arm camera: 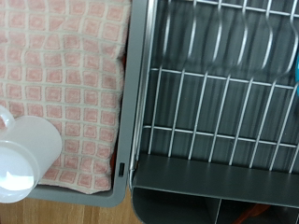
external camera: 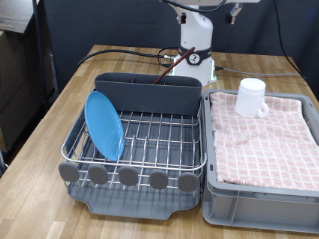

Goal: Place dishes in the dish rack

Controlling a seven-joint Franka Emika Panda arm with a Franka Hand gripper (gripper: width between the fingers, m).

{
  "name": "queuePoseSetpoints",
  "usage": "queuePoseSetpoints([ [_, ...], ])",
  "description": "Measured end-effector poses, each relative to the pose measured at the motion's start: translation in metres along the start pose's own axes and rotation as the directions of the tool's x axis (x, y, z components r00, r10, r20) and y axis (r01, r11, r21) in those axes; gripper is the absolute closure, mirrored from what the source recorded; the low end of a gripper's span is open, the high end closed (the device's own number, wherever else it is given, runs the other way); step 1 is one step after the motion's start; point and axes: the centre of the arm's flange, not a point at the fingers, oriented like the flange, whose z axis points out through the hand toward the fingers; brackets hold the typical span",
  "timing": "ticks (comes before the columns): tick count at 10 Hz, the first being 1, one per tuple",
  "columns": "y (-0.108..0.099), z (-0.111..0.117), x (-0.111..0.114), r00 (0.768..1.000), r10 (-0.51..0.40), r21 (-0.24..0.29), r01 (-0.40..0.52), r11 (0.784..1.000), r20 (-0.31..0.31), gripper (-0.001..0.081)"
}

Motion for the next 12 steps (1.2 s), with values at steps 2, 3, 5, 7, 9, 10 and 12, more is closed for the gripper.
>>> queuePoseSetpoints([
  [2, -0.031, -0.002, -0.021, 0.998, -0.069, -0.02, 0.069, 0.997, -0.011, 0.0003],
  [3, -0.046, -0.003, -0.034, 0.996, -0.088, -0.026, 0.087, 0.996, -0.019, 0.0003],
  [5, -0.075, -0.003, -0.061, 0.994, -0.101, -0.03, 0.1, 0.995, -0.037, 0.0003],
  [7, -0.101, -0.001, -0.091, 0.993, -0.114, -0.042, 0.112, 0.993, -0.043, 0.0003],
  [9, -0.125, 0.004, -0.118, 0.991, -0.129, -0.064, 0.126, 0.99, -0.043, 0.0003],
  [10, -0.134, 0.007, -0.128, 0.99, -0.136, -0.07, 0.133, 0.989, -0.043, 0.0003],
  [12, -0.142, 0.013, -0.137, 0.99, -0.136, -0.069, 0.134, 0.989, -0.026, 0.0003],
])
